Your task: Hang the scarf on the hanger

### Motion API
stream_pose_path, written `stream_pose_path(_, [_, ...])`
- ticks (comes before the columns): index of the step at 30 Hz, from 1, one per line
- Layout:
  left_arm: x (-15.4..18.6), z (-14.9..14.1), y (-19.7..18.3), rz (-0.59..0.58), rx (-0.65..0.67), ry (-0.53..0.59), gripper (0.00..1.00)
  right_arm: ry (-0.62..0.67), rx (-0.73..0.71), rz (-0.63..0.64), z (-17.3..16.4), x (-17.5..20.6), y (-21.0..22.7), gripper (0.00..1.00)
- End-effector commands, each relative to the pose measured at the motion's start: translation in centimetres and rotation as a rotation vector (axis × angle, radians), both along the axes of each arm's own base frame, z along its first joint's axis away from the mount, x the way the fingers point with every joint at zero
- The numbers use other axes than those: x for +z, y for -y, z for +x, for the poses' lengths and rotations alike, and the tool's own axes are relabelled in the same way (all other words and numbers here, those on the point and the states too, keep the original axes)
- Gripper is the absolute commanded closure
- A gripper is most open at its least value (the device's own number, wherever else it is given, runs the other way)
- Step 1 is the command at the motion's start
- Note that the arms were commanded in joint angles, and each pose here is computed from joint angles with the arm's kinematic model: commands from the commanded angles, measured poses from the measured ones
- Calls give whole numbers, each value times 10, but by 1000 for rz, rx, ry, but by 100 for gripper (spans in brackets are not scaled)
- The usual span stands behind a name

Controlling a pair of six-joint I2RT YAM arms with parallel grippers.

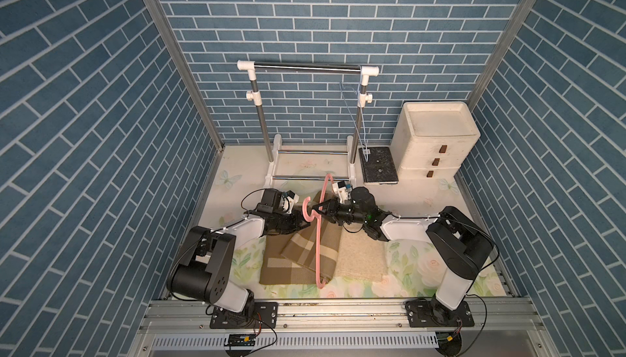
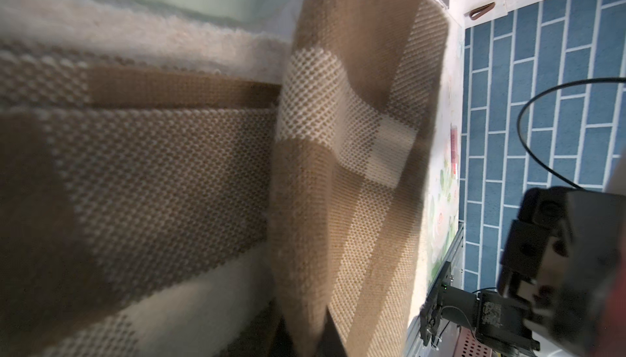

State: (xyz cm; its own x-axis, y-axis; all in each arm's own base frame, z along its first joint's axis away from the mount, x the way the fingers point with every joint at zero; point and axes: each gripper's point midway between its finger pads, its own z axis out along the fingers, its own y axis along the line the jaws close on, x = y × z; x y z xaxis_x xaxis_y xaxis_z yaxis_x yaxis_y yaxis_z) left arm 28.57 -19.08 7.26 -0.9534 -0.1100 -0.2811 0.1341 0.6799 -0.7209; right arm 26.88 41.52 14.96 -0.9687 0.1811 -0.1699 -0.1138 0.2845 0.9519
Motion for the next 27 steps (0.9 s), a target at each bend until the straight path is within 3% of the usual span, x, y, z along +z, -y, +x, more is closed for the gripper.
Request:
stream_pose_path(1, [13,-6,-15,83,61,12,100,121,17,44,1,19,3,100])
stream_pose_path(10, [44,-26,-99,359,380,22,100,91,116,182,-21,47,-23,100])
stream_pose_path(16, [47,-28,-156,493,558,15,100,48,98,179,-19,34,-26,100])
stream_pose_path(19, [42,-27,-174,558,602,10,100,27,103,172,-20,26,-26,100])
stream_pose_path(27, [21,-29,-182,576,630,-27,100,-50,165,201,-34,9,-27,100])
